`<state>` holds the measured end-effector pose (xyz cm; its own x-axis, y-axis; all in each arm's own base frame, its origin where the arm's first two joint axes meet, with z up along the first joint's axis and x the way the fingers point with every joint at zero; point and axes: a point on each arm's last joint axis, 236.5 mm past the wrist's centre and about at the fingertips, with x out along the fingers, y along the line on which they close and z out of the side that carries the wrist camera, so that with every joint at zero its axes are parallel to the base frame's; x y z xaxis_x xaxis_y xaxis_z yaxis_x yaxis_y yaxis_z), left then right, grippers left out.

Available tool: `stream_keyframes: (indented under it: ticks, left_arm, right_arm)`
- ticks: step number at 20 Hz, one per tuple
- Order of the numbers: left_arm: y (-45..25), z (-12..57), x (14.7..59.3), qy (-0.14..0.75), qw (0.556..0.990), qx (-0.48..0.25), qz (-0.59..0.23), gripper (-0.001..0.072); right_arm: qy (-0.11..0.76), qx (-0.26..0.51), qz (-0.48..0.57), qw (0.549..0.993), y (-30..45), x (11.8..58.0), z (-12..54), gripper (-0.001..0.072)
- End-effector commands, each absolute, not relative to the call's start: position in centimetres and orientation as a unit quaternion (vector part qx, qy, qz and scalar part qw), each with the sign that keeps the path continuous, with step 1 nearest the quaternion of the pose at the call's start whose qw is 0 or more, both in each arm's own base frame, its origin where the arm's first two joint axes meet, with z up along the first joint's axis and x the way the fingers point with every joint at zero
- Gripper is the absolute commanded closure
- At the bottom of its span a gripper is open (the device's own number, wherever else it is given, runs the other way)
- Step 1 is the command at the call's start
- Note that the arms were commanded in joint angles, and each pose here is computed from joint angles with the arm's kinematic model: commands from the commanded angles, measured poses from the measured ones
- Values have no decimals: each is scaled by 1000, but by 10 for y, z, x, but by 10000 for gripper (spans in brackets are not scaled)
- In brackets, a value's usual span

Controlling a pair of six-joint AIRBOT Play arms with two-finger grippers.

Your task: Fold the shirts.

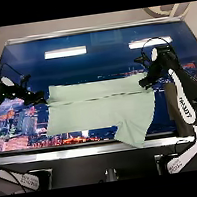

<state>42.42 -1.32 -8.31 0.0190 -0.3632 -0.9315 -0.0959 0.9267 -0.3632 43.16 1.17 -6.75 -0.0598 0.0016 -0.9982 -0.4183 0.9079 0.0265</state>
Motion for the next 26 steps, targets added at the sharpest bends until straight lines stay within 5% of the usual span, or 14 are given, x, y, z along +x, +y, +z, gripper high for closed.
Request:
stream_keyframes:
  ticks: [1, 2, 3, 4, 9, 15, 24, 26]
  left_arm:
    - [-14, -84, 424, 694, 694, -166, -99, 611]
    - [-13, -81, 421, 698, 689, -170, -97, 400]
    - [-9, -77, 418, 701, 684, -180, -89, 228]
    - [-4, -70, 413, 703, 681, -186, -85, 184]
    - [40, -37, 352, 729, 660, -176, -41, 256]
    - [4, -95, 244, 737, 640, -215, -31, 239]
    - [-32, -109, 240, 743, 620, -244, -62, 259]
    - [-36, -111, 241, 744, 620, -241, -60, 421]
  right_arm:
    - [716, -126, 164, 667, 18, 428, -69, 635]
    - [721, -127, 165, 661, 17, 424, -67, 475]
    - [726, -133, 165, 655, 15, 418, -62, 417]
    - [733, -146, 166, 644, 7, 411, -54, 392]
    - [777, -80, 150, 606, -42, 340, -23, 414]
    - [725, -29, 208, 656, -1, 269, -55, 424]
    - [737, -52, 195, 645, -14, 261, -58, 428]
    - [745, -53, 178, 641, -20, 258, -61, 424]
